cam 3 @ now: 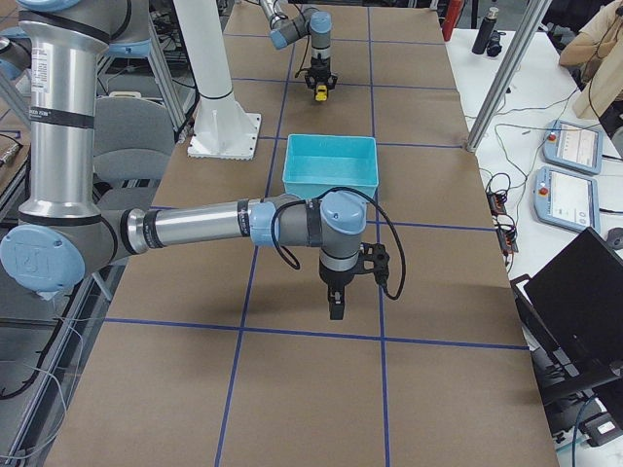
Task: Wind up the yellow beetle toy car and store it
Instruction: 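Drag the car backward along the table toward the robot with the left gripper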
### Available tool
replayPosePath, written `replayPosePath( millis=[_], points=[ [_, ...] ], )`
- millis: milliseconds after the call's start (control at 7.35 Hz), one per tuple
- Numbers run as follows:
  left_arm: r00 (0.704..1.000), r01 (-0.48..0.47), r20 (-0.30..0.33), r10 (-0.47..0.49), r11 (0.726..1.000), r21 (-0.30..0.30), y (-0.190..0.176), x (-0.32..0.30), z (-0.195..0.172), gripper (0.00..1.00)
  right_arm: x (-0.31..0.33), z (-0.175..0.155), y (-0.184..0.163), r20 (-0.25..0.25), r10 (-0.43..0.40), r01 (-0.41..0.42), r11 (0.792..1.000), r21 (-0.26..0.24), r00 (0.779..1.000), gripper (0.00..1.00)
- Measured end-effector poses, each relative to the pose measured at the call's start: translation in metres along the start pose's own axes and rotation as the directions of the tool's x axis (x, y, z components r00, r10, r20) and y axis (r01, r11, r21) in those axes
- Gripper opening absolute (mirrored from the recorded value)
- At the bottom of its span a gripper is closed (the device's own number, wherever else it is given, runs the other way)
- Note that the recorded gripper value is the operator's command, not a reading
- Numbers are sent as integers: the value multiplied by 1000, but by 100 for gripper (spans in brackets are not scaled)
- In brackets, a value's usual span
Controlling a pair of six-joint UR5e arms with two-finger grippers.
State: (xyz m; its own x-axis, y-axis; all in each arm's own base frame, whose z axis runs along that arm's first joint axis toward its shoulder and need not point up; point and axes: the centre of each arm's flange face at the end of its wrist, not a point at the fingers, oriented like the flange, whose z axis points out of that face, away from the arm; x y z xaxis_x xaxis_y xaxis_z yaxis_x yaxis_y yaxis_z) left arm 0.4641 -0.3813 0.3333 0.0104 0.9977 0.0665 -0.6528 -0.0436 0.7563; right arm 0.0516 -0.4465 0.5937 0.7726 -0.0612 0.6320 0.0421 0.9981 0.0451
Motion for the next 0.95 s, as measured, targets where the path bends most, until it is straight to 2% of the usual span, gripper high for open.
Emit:
replayPosePath(
  millis=[272,680,952],
  points=[
    [1000,5,-2,-5,1000,3,2,-3,-1,9,0,0,-1,0,-1,1,1000,1,1000,100],
    [1000,12,6,-12,999,33,4,-7,8,9,0,0,-1,1,0,0,1000,0,1000,100],
    [999,27,-19,-26,998,56,11,-13,16,9,0,0,-1,2,-1,1,1000,1,1000,100]
  ],
)
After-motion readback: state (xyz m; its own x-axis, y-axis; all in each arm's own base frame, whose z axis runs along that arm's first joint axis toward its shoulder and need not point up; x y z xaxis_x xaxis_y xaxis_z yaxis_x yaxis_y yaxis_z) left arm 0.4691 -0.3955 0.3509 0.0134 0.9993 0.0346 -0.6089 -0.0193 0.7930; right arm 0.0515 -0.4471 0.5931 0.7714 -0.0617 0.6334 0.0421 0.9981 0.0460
